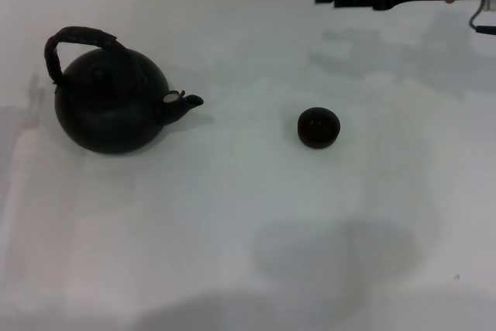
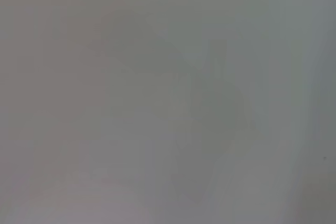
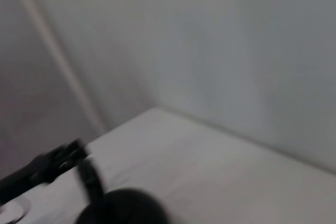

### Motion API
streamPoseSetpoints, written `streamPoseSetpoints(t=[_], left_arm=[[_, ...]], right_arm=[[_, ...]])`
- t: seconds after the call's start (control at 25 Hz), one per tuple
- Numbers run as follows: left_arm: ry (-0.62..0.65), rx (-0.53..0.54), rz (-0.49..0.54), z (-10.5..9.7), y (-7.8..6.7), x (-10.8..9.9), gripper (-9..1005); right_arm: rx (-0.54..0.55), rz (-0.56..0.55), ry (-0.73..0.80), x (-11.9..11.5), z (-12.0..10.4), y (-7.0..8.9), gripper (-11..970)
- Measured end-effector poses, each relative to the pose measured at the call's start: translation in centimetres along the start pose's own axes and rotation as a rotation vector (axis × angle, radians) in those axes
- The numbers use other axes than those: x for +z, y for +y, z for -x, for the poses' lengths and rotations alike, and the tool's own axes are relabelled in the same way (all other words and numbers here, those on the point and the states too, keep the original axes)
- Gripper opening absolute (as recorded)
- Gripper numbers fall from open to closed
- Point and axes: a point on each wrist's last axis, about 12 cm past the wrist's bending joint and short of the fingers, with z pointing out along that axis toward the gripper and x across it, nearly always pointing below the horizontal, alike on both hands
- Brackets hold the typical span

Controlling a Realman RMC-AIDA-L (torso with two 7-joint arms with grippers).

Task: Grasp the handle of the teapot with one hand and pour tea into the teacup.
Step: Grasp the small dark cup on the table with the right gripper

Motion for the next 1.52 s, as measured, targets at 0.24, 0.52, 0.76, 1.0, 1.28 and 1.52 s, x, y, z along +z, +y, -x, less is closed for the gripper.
streamPoseSetpoints(t=[0.24,0.52,0.76,1.0,1.28,1.52], left_arm=[[-0.001,0.007,0.005,0.1,0.2,0.1,638],[-0.007,0.005,0.021,0.2,0.4,0.1,637],[-0.011,0.002,0.031,0.2,0.5,0.1,637],[-0.013,0.000,0.031,0.2,0.5,0.0,638],[-0.017,-0.001,0.032,0.3,0.4,0.2,638],[-0.023,-0.003,0.039,0.4,0.5,0.3,637]], right_arm=[[-0.102,0.110,0.139,1.2,2.9,1.8,668],[-0.190,0.144,0.328,3.1,4.9,3.7,671],[-0.278,0.126,0.477,4.8,5.8,5.8,673],[-0.343,0.124,0.568,5.6,5.9,7.3,676],[-0.427,0.046,0.698,7.1,5.4,8.5,679],[-0.443,0.030,0.737,7.7,5.5,8.7,681]])
